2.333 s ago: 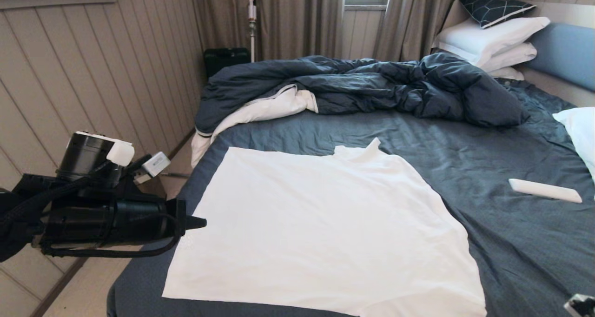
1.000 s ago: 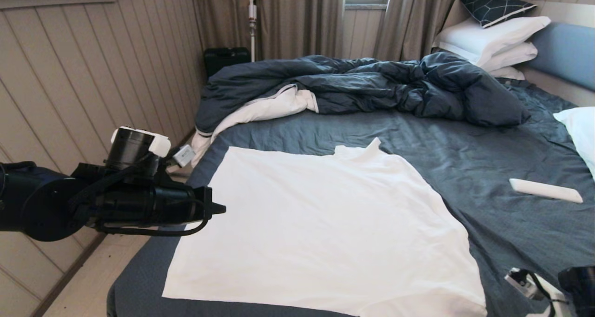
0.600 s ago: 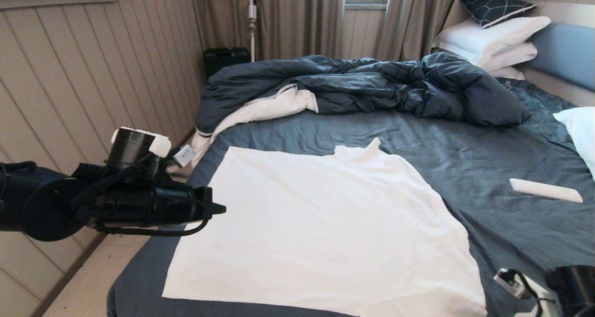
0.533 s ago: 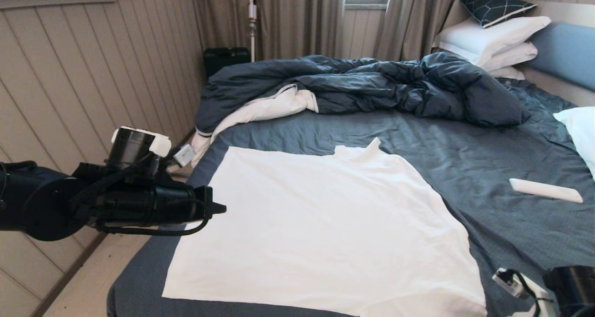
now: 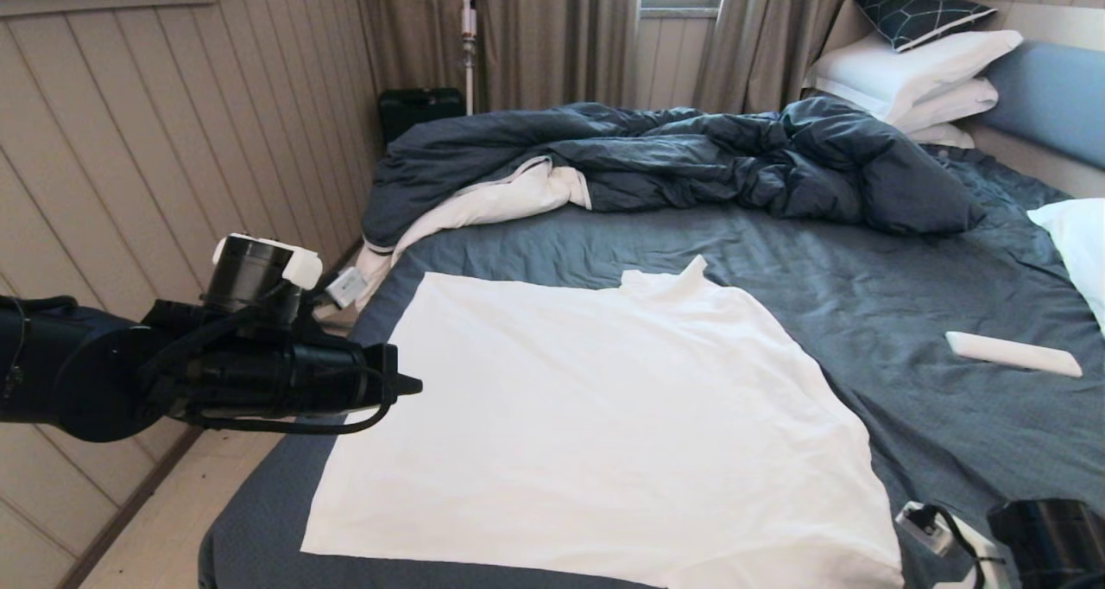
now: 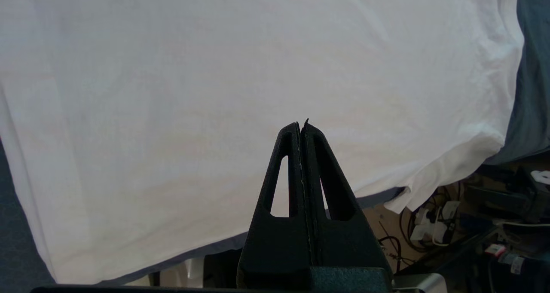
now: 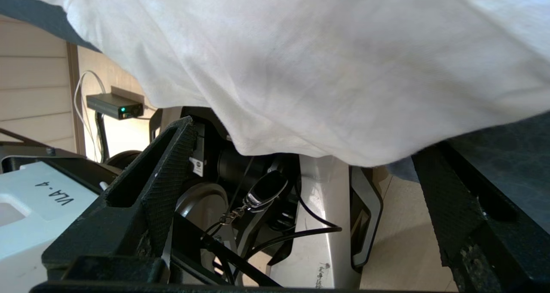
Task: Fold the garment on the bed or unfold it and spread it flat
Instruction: Fold the white T-shirt
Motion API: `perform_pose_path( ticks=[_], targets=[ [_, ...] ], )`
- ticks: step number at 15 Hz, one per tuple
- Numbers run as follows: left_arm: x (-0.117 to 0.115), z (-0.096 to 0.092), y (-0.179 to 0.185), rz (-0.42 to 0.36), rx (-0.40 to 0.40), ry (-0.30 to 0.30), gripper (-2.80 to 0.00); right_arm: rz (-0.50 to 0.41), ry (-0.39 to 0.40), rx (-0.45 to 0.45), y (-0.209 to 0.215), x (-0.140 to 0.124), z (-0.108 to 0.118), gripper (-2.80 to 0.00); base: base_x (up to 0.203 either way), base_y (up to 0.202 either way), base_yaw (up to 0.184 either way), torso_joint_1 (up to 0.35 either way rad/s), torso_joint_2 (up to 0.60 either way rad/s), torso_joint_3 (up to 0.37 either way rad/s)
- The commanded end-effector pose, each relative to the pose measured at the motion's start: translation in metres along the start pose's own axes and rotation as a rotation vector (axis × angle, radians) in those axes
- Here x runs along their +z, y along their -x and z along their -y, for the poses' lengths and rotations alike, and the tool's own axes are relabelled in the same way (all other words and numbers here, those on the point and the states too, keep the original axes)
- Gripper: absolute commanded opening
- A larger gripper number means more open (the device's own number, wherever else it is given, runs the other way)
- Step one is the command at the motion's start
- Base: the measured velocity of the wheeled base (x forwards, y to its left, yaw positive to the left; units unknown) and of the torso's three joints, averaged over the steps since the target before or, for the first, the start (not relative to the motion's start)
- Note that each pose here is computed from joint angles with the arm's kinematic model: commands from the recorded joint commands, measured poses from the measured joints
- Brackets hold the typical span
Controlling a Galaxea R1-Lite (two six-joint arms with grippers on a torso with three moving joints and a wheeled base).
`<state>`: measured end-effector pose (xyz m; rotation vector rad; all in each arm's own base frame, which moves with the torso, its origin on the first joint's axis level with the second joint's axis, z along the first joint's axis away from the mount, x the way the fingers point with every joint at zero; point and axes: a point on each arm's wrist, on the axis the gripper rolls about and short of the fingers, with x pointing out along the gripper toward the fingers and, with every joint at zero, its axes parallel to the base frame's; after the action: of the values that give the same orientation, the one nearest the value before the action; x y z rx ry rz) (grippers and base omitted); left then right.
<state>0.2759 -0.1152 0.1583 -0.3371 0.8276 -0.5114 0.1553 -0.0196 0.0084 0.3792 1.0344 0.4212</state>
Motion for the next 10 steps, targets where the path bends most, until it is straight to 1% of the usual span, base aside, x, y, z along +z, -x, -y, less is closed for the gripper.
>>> perform_pose_path(
  ticks=[1,4,5,10],
  targets=[
    [-0.0005,-0.0002,-0.0007,-0.003,-0.001,0.003,-2.80,-0.001,0.006,0.008,-0.0008,0.0003,-0.0007,0.00,0.000,0.000,0.000,0.000,0.00,0.000],
    [-0.0006,-0.0003,-0.0010,-0.004,-0.002,0.003,-2.80,0.001,0.006,0.007,-0.0012,0.0014,0.0001,0.00,0.000,0.000,0.000,0.000,0.00,0.000],
    [-0.0006,-0.0003,-0.0010,-0.004,-0.002,0.003,-2.80,0.000,0.005,0.007,-0.0011,0.0010,0.0000,-2.80,0.000,0.000,0.000,0.000,0.00,0.000],
    [-0.0013,-0.0018,-0.0041,-0.012,0.001,0.006,-2.80,-0.013,0.009,0.009,0.0000,-0.0041,-0.0016,-2.80,0.000,0.000,0.000,0.000,0.00,0.000]
  ],
)
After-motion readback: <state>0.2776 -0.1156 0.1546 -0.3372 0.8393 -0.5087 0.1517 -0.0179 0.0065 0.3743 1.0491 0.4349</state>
